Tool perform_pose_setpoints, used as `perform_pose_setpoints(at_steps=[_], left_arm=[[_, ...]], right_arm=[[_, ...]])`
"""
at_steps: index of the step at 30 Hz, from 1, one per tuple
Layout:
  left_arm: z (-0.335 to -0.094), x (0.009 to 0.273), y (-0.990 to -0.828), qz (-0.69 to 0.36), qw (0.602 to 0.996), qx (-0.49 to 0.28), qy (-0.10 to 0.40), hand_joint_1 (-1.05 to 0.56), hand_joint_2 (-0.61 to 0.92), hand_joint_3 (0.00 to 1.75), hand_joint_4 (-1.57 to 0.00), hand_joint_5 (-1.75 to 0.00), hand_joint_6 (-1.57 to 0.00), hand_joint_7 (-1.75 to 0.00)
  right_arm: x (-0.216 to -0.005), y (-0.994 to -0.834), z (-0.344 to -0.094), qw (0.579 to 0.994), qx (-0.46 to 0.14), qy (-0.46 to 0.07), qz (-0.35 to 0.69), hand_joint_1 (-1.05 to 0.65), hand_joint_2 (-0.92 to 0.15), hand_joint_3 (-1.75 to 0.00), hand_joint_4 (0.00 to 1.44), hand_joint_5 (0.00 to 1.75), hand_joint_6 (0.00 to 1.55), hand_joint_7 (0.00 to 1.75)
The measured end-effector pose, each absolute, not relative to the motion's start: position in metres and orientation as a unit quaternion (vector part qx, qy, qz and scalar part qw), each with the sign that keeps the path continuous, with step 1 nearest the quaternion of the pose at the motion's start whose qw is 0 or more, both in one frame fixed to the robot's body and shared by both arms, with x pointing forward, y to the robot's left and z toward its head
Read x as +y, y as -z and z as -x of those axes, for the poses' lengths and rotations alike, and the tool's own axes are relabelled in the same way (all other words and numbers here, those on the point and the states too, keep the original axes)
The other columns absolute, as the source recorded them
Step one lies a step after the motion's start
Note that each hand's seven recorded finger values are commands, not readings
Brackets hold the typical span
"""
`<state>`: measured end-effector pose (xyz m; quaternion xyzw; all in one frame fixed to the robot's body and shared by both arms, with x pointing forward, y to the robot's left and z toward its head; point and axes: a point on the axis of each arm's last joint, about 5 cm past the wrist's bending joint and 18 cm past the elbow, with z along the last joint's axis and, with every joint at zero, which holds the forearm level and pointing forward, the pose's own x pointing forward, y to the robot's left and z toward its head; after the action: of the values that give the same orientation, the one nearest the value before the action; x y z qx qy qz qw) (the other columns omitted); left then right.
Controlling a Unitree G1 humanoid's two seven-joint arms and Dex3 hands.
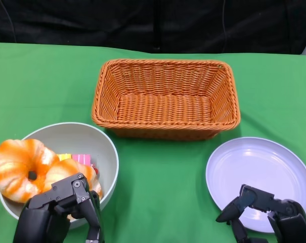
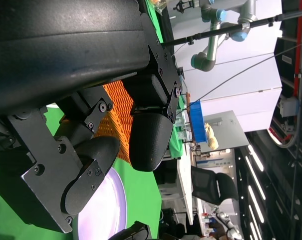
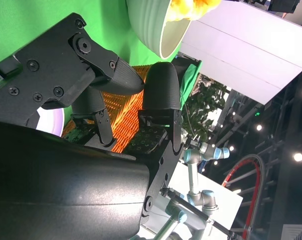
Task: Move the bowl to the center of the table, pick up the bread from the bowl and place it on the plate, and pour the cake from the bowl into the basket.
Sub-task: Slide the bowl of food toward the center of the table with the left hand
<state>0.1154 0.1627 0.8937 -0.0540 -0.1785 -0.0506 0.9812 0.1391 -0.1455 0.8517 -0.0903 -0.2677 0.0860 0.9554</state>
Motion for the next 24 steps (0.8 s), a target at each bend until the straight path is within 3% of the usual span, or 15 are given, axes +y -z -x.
perform_pose_setpoints(at_steps=[12,17,21,24], left_arm=[[-0.1154,0.1629,-0.8935,0.055,0.982,-0.175,0.052,0.05,0.20,1.71,-1.03,-1.75,-0.88,-1.68],[-0.1147,0.1633,-0.8956,0.076,0.982,-0.168,0.048,0.03,0.24,1.68,-0.92,-1.71,-0.84,-1.60],[-0.1152,0.1633,-0.8965,0.092,0.979,-0.174,0.045,-0.03,0.29,1.58,-0.81,-1.63,-0.76,-1.51],[-0.1158,0.1638,-0.8974,0.097,0.978,-0.177,0.043,-0.11,0.35,1.38,-0.77,-1.54,-0.73,-1.40]], right_arm=[[-0.1454,-0.8517,-0.1391,0.955,-0.268,-0.086,0.090,-0.38,-0.43,-1.23,0.72,1.52,0.83,1.16],[-0.1453,-0.8517,-0.1387,0.955,-0.268,-0.086,0.091,-0.37,-0.42,-1.24,0.72,1.52,0.82,1.16],[-0.1454,-0.8517,-0.1386,0.955,-0.268,-0.086,0.091,-0.39,-0.42,-1.24,0.72,1.52,0.83,1.16],[-0.1454,-0.8517,-0.1386,0.955,-0.268,-0.086,0.091,-0.39,-0.42,-1.24,0.72,1.52,0.83,1.16]])
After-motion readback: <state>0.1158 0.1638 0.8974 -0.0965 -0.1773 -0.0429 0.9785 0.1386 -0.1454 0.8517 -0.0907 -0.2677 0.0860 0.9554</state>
